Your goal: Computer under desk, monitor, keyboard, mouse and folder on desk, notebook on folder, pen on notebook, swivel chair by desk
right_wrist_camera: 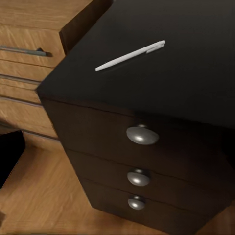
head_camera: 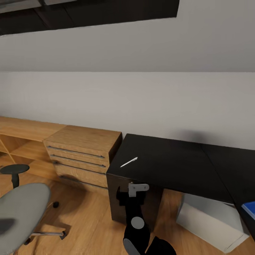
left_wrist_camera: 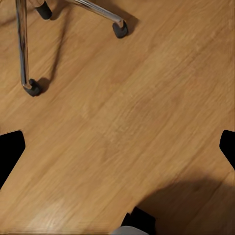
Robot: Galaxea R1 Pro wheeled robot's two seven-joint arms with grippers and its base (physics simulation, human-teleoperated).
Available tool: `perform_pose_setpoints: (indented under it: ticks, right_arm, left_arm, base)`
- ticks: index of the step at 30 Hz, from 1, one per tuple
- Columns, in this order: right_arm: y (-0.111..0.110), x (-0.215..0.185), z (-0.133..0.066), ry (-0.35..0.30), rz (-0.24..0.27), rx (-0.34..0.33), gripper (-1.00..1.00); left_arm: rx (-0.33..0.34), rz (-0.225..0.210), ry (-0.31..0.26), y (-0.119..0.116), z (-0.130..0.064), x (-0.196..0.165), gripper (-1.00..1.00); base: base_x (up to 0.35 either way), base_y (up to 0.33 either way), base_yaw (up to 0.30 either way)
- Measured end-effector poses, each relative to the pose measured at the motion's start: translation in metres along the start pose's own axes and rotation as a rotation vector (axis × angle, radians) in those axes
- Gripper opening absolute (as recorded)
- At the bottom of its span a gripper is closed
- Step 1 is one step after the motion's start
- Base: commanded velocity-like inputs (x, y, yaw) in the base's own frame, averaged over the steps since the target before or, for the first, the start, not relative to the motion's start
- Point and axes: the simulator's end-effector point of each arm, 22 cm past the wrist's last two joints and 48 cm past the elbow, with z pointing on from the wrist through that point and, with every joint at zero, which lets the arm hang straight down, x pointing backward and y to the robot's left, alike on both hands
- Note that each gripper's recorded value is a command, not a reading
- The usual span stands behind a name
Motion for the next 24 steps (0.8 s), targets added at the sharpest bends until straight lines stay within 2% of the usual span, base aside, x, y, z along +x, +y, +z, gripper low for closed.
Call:
perform_pose_setpoints:
  ticks: [11,16,18,24]
  right_arm:
    - [0.000,0.002,0.001,0.004,0.000,0.001,1.00]
    - [-0.003,0.001,0.002,0.000,0.000,0.004,1.00]
    - [0.004,-0.001,-0.005,-0.007,0.006,0.000,1.00]
    - [0.016,0.003,-0.019,-0.008,0.014,-0.023,1.00]
  left_arm:
    - [-0.001,0.002,0.003,0.000,0.000,0.002,1.00]
    - [0.000,0.003,0.003,-0.001,0.000,0.002,1.00]
    - [0.008,-0.021,-0.001,-0.007,0.001,0.000,1.00]
    - [0.009,-0.055,0.019,-0.015,-0.008,0.018,1.00]
  base:
    - [0.000,0.000,0.244]
    - [0.000,0.000,0.058]
    - [0.000,0.000,0.000]
    - [0.000,0.000,0.000]
